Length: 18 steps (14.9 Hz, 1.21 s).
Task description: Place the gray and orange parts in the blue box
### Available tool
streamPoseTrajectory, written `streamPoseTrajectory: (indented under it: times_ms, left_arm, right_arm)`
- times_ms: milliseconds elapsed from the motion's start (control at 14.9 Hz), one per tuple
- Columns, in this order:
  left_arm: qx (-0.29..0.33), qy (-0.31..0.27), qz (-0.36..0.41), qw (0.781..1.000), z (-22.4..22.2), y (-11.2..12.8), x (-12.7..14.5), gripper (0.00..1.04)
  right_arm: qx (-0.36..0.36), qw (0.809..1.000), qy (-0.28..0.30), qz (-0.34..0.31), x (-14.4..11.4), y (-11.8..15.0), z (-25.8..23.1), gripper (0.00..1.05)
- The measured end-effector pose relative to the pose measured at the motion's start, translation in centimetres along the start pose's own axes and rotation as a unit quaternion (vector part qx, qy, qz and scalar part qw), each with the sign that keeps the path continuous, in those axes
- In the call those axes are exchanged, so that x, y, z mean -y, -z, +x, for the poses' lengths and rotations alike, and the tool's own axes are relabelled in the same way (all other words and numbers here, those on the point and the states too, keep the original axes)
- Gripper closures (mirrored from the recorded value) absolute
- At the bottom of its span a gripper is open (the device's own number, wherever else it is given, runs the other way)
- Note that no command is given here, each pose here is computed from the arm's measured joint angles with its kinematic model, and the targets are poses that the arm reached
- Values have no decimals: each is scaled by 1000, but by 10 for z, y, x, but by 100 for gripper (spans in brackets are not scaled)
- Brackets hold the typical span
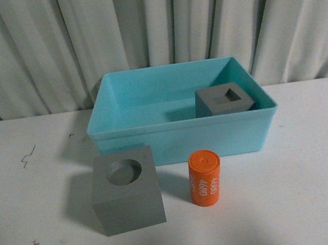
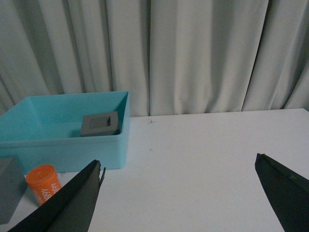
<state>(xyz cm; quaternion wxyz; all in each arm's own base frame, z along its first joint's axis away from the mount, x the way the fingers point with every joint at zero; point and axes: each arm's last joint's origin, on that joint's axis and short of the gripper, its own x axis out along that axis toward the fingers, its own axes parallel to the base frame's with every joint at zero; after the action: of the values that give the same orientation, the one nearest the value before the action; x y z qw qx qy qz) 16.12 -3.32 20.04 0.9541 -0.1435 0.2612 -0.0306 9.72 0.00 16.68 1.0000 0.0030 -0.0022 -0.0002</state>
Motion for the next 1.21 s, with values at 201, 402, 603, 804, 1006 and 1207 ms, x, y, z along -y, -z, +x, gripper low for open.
streamPoseTrajectory:
  times_ms: [201, 402, 603, 804, 1006, 1207]
  left_arm:
    - [-33, 55, 33, 997, 63, -21, 42, 7]
    - [-73, 55, 55, 994, 117, -16, 53, 7]
    - [-104, 45, 67, 991, 152, -6, 48, 7]
    - [-127, 35, 72, 989, 172, 4, 40, 7]
    - [-154, 22, 82, 984, 198, 23, 29, 7]
    - [-151, 23, 84, 985, 201, 23, 27, 15]
  right_arm:
    - [0, 1000, 0, 0, 0, 0, 0, 6]
    - [0, 1000, 0, 0, 0, 0, 0, 6]
    - [0, 1000, 0, 0, 0, 0, 0, 6]
    - [0, 1000, 0, 0, 0, 0, 0, 6]
    - [0, 1000, 0, 0, 0, 0, 0, 6]
    - [0, 1000, 0, 0, 0, 0, 0, 6]
